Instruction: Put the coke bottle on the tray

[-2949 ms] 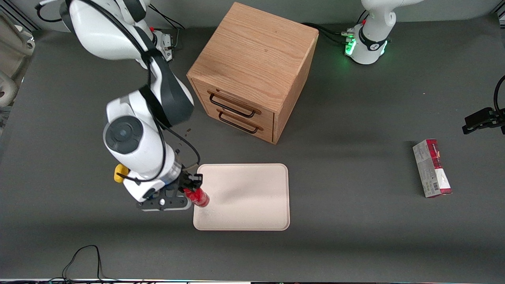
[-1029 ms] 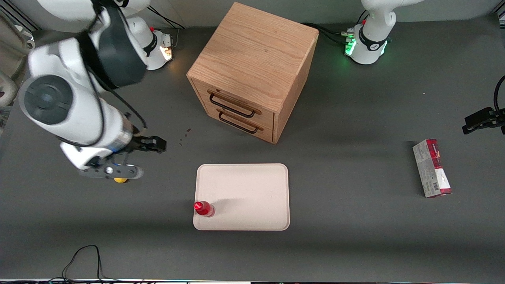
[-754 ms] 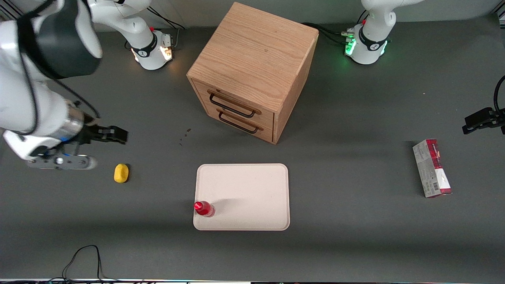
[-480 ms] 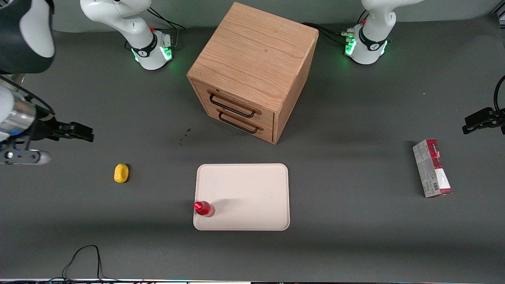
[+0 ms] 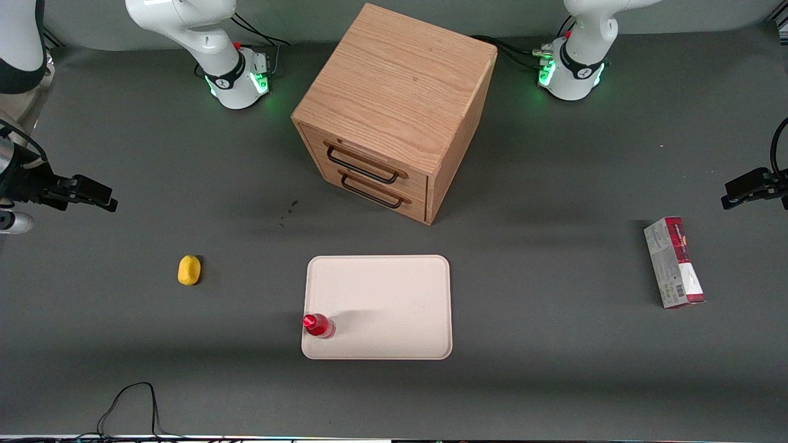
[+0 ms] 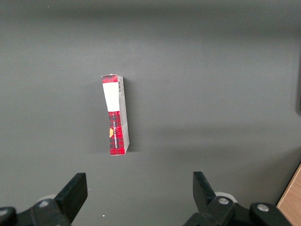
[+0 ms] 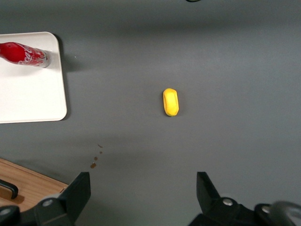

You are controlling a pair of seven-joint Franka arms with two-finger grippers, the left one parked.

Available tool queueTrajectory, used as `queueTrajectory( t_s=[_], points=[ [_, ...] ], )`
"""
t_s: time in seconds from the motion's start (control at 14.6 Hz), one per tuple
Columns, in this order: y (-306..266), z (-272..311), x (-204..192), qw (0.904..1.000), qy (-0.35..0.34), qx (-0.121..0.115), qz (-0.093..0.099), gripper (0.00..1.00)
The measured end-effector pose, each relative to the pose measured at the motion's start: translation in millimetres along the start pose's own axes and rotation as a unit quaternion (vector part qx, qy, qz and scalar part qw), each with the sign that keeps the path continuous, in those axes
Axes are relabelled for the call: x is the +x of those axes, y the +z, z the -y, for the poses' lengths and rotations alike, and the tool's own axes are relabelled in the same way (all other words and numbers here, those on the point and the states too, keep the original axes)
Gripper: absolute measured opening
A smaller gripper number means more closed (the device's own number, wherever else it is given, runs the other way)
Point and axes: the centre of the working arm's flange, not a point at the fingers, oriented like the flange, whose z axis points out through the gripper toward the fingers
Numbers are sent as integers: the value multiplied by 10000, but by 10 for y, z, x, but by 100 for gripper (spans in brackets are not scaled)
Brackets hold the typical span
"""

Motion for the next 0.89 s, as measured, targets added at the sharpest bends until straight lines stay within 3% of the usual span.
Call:
queueTrajectory(
  t_s=[0.14,0.41,0.89],
  points=[
    [-50,-18,-63,10000,8,6,73,100],
    [-65,-90,-178,9991,64,3,412,100],
    [-75,-84,-181,9991,78,2,409,100]
  ],
)
